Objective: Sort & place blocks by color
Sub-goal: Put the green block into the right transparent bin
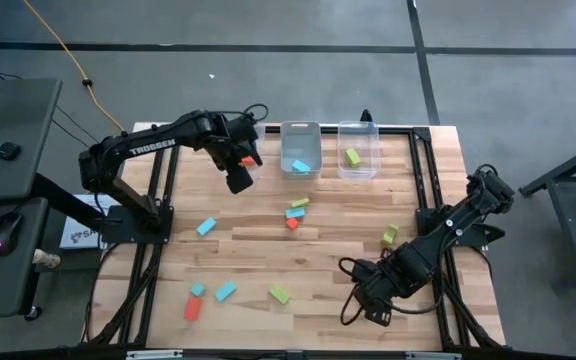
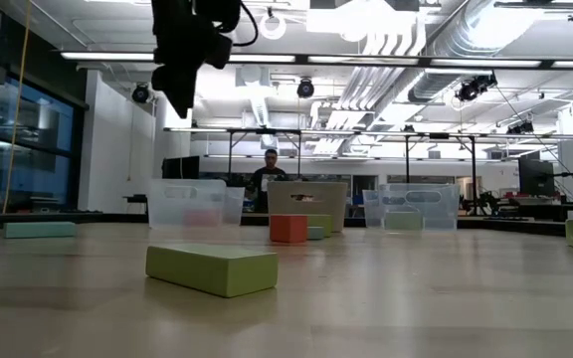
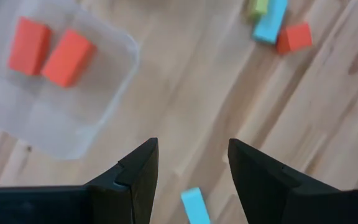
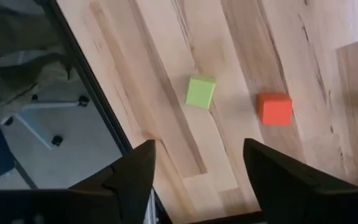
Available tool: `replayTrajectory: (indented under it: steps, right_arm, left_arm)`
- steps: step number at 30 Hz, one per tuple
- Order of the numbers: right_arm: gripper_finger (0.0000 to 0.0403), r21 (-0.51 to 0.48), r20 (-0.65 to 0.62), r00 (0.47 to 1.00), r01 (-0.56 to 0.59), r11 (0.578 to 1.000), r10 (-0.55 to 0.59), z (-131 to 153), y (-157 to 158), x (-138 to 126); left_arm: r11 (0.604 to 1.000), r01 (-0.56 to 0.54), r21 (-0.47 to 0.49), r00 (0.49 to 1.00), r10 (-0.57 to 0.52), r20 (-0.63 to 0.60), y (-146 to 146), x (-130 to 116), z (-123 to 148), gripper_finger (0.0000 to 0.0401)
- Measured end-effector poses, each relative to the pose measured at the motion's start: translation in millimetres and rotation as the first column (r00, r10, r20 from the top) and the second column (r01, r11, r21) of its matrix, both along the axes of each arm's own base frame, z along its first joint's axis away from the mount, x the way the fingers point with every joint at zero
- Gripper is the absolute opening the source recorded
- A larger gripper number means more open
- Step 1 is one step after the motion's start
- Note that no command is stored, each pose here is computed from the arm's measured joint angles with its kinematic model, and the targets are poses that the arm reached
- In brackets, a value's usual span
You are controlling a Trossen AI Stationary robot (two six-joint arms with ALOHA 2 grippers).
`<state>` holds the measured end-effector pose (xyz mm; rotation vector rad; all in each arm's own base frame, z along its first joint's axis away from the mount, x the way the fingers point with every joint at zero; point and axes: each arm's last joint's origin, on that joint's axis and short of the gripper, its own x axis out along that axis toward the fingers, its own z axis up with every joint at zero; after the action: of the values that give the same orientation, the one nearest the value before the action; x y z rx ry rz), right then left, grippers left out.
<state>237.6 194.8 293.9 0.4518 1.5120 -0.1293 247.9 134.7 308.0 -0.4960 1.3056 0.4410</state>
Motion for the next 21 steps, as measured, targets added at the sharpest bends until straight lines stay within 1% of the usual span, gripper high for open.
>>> replayTrajectory:
  steps: [3, 7, 15, 19, 21]
  right_arm:
    - [0.0243, -0.014, 0.008, 0.999, 0.049, 0.999, -0.048, 0, 1, -1]
    - [0.0243, -0.028, 0.014, 0.995, 0.095, 0.995, -0.095, -6, 10, 0]
    - [0.0244, -0.085, -0.057, 0.987, 0.142, 0.986, -0.147, -37, 29, 9]
    - [0.0244, -0.068, -0.072, 0.982, 0.172, 0.983, -0.176, -52, 35, 20]
    - [0.0244, -0.079, -0.09, 0.974, 0.199, 0.977, -0.206, -61, 37, 24]
  left_arm:
    - [1.0, 0.028, -0.01, 1.0, -0.028, -0.012, -11, 4, 0, 0.0172]
    - [0.998, 0.064, -0.015, 0.998, -0.064, -0.011, -28, 12, 0, 0.0172]
    - [0.987, 0.162, -0.012, 0.987, -0.162, -0.008, -51, 20, 0, 0.0172]
    - [0.981, 0.193, -0.009, 0.981, -0.193, -0.008, -56, 22, 0, 0.0172]
    - [0.98, 0.201, -0.008, 0.98, -0.201, -0.008, -58, 22, 0, 0.0172]
